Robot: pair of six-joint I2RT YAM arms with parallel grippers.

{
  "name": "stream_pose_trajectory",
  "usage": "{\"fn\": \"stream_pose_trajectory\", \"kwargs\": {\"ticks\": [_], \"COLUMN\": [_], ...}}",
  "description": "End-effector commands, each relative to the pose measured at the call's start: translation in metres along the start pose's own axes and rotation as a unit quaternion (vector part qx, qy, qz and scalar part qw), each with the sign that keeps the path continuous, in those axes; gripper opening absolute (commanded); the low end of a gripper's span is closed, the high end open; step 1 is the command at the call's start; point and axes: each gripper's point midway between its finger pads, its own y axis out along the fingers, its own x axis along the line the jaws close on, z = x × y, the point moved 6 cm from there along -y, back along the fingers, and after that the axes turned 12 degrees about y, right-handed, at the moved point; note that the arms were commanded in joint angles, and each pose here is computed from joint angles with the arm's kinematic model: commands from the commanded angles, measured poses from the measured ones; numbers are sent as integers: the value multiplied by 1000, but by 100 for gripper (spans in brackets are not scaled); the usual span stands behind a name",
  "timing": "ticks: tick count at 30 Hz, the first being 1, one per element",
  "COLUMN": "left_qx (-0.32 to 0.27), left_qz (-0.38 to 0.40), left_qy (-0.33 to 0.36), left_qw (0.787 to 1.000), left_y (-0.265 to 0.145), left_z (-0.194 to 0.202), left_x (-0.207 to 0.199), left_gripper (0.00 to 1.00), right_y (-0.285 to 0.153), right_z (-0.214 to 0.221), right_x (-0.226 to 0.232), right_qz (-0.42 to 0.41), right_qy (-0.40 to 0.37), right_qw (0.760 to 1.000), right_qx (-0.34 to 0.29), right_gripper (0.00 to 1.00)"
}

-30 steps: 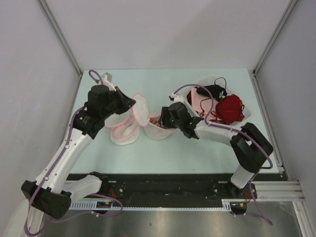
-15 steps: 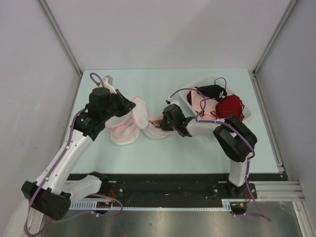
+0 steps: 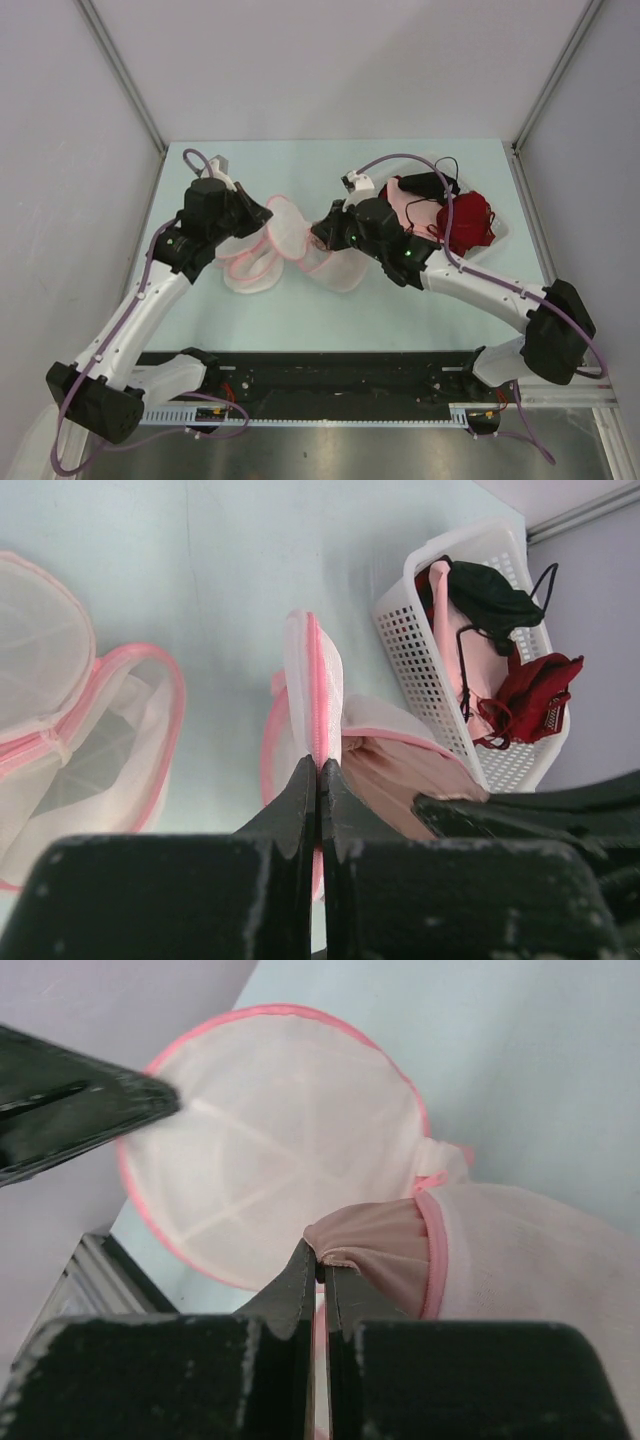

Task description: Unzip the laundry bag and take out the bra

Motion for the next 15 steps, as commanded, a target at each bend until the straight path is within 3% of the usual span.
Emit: {"fn": "stream_pose_trajectory", "kwargs": {"ticks": [1,11,15], "left_qx": [2,9,10], "left_qz": [-22,-33,-34], "left_qy": [4,5,3], "left_qw": [1000,999,999], "left_y": [8,10,10], "left_z": [2,8,9], "left_x": [8,13,13], "left_gripper": [1,0,0], "right_y": [-17,-69,-89], "right_z": [-12,-33,-54], "right_x": [36,93,110], "right_qz": [-81,-236,-250], "right_qy": [4,8,21], "right_qw": [997,972,968], "right_qx": [-2,-4,-20], "right_gripper": [0,0,0]}}
